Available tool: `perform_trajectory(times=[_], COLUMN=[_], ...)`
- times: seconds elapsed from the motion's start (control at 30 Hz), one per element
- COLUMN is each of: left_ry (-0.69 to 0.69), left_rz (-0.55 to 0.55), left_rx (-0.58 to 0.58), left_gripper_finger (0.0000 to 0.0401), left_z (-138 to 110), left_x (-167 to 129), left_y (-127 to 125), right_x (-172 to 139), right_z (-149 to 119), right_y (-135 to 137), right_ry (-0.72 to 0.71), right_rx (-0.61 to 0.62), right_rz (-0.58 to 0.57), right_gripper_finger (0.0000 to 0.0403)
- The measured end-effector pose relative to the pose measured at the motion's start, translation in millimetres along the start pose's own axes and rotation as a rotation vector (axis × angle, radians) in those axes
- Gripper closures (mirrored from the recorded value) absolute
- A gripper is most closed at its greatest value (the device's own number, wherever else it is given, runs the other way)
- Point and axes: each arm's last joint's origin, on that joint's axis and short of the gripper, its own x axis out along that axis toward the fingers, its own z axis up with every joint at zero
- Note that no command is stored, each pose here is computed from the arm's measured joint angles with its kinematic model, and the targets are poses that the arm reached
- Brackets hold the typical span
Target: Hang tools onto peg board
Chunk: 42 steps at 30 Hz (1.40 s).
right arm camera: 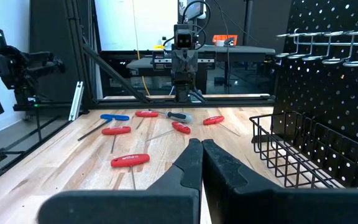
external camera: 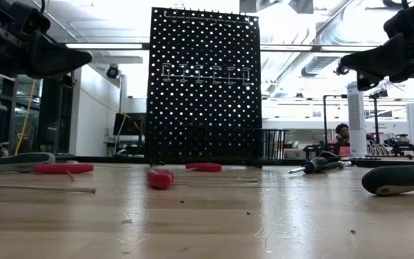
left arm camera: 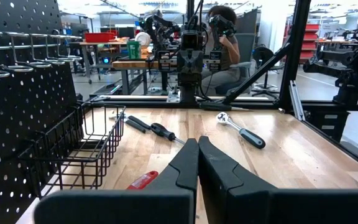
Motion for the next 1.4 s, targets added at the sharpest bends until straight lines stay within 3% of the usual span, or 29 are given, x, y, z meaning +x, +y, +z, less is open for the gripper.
perform_trajectory(times=[0.17,0.23,0.33,0.4,0.43,0.5,0.57,0.7,0.77,0.9,1.03,1.2,1.27,1.4], left_ry=[0.001,0.0,0.0,0.001,0.001,0.001,-0.001,0.002,0.001,0.001,0.001,-0.034,-0.079,-0.243], left_rz=[0.0,0.0,0.0,0.0,0.0,0.0,0.0,0.0,0.001,0.001,0.001,0.008,-0.025,-0.118], left_rx=[0.0,0.0,0.0,0.0,0.0,0.0,0.0,0.0,0.0,0.0,0.0,-0.017,-0.132,-0.512], left_gripper_finger=[0.04,0.04,0.04,0.04,0.04,0.04,0.04,0.04,0.04,0.04,0.04,0.04,0.04,0.04], left_z=[-0.1,0.0,-0.1,-0.1,-0.1,-0.2,0.1,-0.2,-0.1,-0.2,-0.1,3.3,7.7,25.1], left_x=[0.0,0.0,0.0,0.0,0.0,0.0,0.0,0.0,0.0,0.0,0.0,0.0,-0.3,-3.3], left_y=[0.0,0.0,0.0,0.0,0.0,0.0,0.0,0.0,0.0,0.0,0.0,0.2,-0.7,-1.6], right_x=[0.0,-0.3,-9.1,-18.4,-21.2,-22.6,-17.6,3.9,15.6,44.4,75.4,104.2,111.9,119.7], right_z=[1.0,11.0,42.8,60.1,67.1,84.6,107.9,136.8,145.8,147.5,132.0,106.3,100.5,97.1], right_y=[-0.1,-0.4,-1.7,-7.1,-9.3,-10.2,-6.4,5.4,9.6,18.3,37.9,58.5,63.1,68.1], right_ry=[-0.012,-0.114,-0.461,-0.662,-0.711,-0.703,-0.566,-0.082,0.11,0.46,0.754,1.009,1.063,1.099], right_rx=[-0.009,-0.005,0.232,0.47,0.559,0.6,0.571,0.381,0.353,0.469,0.581,0.689,0.717,0.738], right_rz=[-0.004,-0.012,-0.007,-0.105,-0.154,-0.175,-0.076,0.177,0.243,0.228,0.249,0.231,0.23,0.212], right_gripper_finger=[0.0402,0.0402,0.0402,0.0402,0.0402,0.0402,0.0402,0.0402,0.0402,0.0402,0.0402,0.0402,0.0402,0.0402])
